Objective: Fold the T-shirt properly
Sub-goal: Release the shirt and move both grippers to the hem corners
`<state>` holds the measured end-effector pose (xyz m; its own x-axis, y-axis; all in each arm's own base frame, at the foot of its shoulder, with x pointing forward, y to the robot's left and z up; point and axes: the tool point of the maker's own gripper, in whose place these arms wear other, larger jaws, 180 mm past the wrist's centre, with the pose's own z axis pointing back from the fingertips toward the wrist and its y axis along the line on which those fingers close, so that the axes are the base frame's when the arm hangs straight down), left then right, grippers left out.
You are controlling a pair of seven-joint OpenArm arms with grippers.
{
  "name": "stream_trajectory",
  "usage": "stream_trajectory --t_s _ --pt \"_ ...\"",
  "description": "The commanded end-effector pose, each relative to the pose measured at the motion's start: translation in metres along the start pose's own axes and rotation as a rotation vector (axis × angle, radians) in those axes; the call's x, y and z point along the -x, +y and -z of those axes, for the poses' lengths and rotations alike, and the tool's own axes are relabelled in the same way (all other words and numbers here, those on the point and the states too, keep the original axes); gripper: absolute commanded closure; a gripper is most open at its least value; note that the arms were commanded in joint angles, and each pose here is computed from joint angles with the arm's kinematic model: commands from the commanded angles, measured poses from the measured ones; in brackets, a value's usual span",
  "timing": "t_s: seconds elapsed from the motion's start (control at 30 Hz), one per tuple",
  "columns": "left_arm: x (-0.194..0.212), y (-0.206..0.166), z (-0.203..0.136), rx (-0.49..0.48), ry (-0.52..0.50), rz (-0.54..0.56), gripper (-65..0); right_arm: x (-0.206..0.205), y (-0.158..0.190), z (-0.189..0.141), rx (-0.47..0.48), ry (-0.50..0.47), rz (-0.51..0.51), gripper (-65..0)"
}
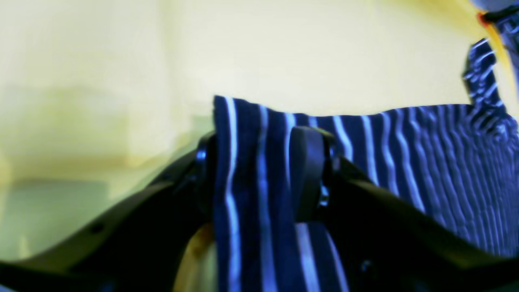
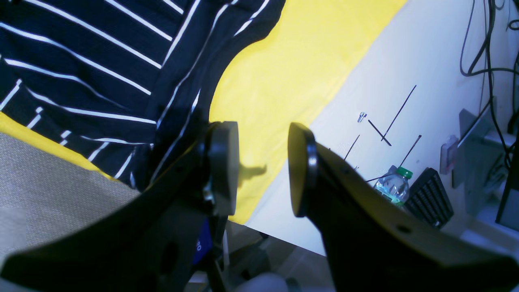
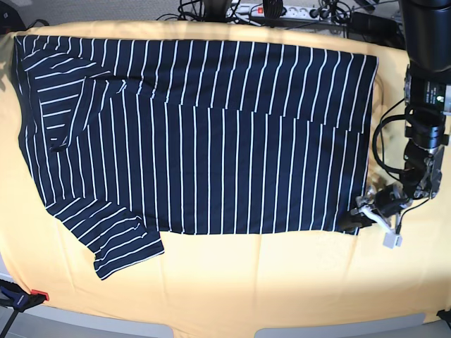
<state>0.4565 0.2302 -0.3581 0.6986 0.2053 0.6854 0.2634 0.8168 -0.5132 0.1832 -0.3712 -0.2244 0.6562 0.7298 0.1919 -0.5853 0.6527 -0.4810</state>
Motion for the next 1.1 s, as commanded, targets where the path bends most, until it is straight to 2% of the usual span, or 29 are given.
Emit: stream_trajectory --t_s 0.0,0.1,0.17,0.23,0.3,0.33,0.43,0.57,0.7,0.83,0.9,1.0,1.07 --pt "0.006 -0.006 0.002 0.015 0.064 0.016 -27.1 -0.006 -0.007 -0.003 0.024 -0.014 -0.01 -22.9" --pt "0.005 -0.01 0.005 0.03 0.059 0.001 -26.8 -0.006 -0.007 -0.003 0.024 -0.015 -0.01 -22.9" --pt "-0.001 -0.008 0.003 0.026 0.024 0.002 -23.8 -0.006 -0.008 -0.003 0.026 -0.015 -0.008 -22.9" --pt "-0.008 -0.007 0.001 0.021 -0.007 0.002 -15.0 -0.008 -0.008 -0.003 0.03 -0.026 -0.002 -22.9" --pt "-0.013 -0.007 0.001 0.021 -0.027 0.005 -2.0 -0.011 -0.009 -0.003 0.031 -0.042 -0.002 -22.9" --pt "-0.013 -0.006 0.001 0.018 -0.027 0.005 0.0 -0.012 -0.008 -0.003 0.03 -0.051 -0.003 -22.9" --pt "-0.017 -0.001 0.001 -0.016 -0.026 -0.002 0.0 -0.016 -0.009 -0.003 0.03 -0.068 -0.006 -22.9" --pt "-0.031 -0.003 -0.002 -0.007 -0.06 -0.011 0.0 -0.028 -0.02 -0.007 0.068 -0.115 0.007 -22.9" --pt "-0.048 -0.009 -0.003 0.004 -0.087 0.004 0.0 -0.05 -0.043 -0.018 0.149 -0.213 0.038 -22.9" --pt "-0.052 -0.01 -0.003 0.008 -0.095 0.007 0.0 -0.067 -0.06 -0.019 0.189 -0.304 0.074 -23.0" --pt "-0.052 -0.011 -0.002 0.011 -0.095 0.005 0.0 -0.065 -0.071 -0.006 0.201 -0.311 0.121 -24.9" --pt "-0.052 -0.012 -0.002 0.013 -0.095 0.005 0.0 -0.067 -0.072 0.027 0.132 -0.352 0.209 -35.6" --pt "-0.052 -0.012 -0.002 0.012 -0.094 0.005 0.0 -0.068 -0.071 0.054 0.086 -0.367 0.294 -36.4"
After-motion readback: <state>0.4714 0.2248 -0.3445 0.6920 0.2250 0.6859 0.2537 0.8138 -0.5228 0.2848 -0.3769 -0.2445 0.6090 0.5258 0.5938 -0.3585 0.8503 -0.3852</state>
